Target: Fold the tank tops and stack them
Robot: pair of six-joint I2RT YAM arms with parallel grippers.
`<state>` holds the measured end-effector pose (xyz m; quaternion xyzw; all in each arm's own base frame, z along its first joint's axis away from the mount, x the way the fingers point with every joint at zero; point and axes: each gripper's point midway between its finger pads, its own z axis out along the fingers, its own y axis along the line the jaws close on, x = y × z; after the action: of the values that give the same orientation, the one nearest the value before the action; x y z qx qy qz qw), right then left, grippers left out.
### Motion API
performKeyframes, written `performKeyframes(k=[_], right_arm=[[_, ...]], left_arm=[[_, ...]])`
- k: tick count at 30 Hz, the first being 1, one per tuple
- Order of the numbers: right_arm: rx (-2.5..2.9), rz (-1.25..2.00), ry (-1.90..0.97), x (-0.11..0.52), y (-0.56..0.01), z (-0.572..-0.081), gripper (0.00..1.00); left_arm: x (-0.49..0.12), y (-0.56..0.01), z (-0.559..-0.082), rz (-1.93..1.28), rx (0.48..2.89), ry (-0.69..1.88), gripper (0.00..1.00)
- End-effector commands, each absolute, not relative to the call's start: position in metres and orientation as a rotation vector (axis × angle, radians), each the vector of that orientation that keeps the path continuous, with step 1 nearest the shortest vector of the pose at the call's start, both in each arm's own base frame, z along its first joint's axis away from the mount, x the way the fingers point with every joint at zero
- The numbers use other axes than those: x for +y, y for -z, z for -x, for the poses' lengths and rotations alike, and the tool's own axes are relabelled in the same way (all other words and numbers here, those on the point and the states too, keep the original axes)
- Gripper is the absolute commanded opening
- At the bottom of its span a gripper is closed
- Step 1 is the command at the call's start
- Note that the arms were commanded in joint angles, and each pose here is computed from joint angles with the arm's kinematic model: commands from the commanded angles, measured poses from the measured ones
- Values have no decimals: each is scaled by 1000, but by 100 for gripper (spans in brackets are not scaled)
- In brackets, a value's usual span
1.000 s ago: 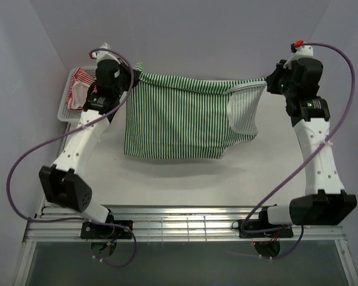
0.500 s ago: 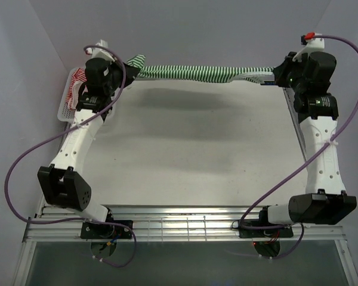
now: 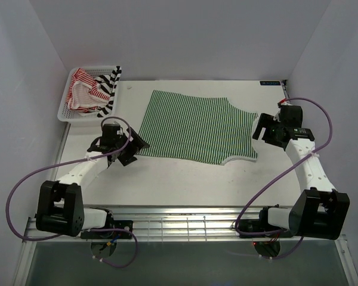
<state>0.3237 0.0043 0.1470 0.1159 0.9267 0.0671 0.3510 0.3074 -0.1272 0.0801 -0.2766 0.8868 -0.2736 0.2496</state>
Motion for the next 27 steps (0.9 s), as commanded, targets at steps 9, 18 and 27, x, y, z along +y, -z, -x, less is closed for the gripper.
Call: performKeyframes(k=[9,18,27], right_arm=[[2314,-111,-445,57,-167,-339,90],[2492,-78,-492,87,-101,-358,90],[2634,-134,-395,76,-47,-367,90]], left_arm=[[-137,-181,-366,537,2227,716,98],[-167,-110,-432,505,2423,683,98],[-152,-28,-392,621,2634,543,98]])
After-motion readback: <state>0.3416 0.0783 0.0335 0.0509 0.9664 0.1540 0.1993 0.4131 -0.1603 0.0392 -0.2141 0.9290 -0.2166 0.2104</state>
